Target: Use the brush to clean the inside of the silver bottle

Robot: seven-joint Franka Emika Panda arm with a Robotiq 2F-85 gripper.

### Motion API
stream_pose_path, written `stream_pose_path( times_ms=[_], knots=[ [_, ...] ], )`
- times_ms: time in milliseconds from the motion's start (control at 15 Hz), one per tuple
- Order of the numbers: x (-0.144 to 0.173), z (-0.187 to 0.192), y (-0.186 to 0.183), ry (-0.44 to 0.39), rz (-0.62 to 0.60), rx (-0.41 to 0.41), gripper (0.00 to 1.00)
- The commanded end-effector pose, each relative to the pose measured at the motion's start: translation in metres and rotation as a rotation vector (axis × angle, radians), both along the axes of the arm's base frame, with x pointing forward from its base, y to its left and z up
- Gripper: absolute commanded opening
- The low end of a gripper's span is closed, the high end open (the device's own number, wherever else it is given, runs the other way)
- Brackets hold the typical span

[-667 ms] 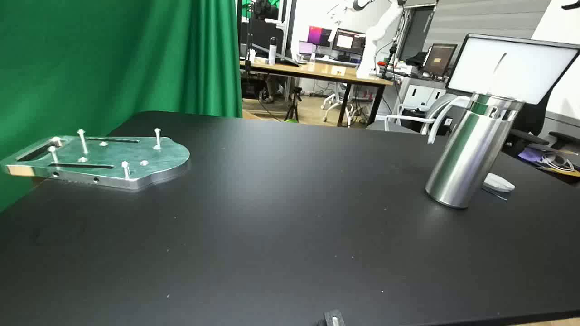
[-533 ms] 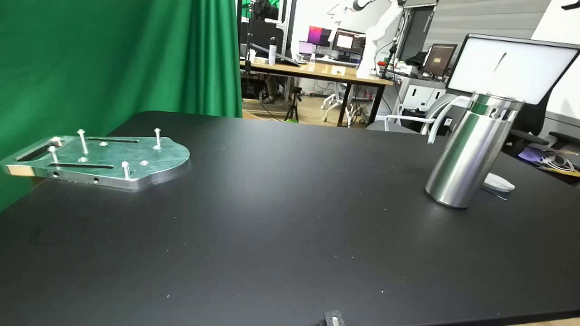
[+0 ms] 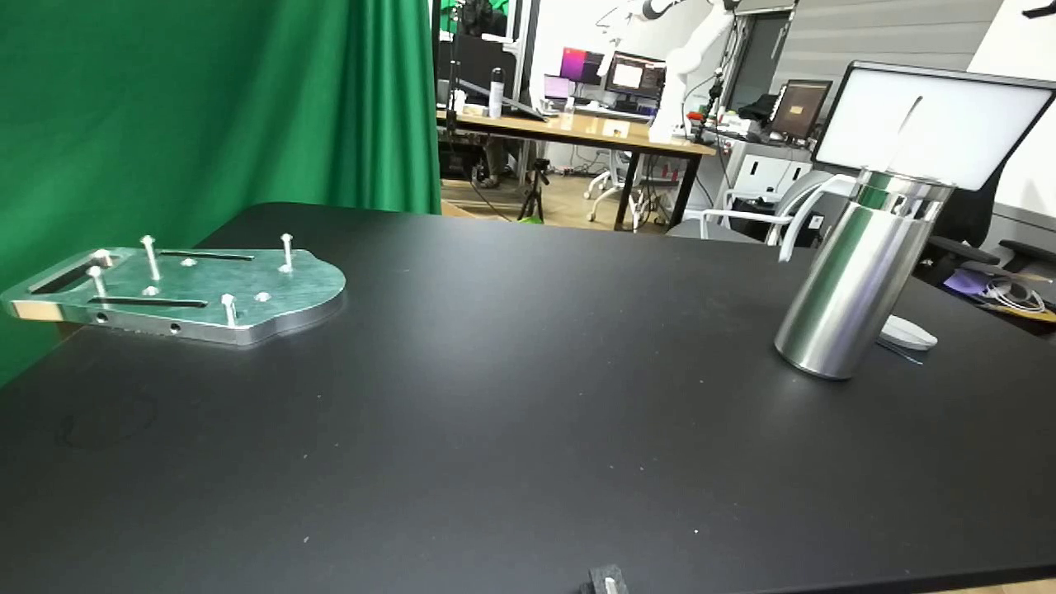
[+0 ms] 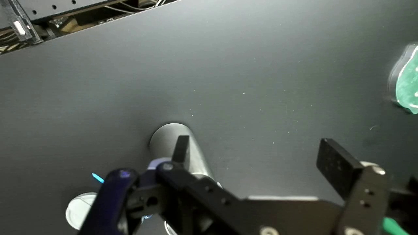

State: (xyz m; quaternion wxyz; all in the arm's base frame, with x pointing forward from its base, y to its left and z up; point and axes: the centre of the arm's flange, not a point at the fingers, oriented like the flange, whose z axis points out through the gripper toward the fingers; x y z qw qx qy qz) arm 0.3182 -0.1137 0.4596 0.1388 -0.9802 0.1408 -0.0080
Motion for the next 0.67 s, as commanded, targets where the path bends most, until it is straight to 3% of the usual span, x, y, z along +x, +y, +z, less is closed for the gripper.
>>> stream_pose_path(
  times_ms=[0, 400, 600],
  knots=[
    [0.000, 0.000, 0.000, 0.000, 0.000, 0.000, 1.00],
    [0.060, 0.010, -0.009, -0.086, -0.087, -0.093, 1.00],
    [0.097, 0.013, -0.015, -0.115, -0.230, -0.119, 1.00]
  ],
)
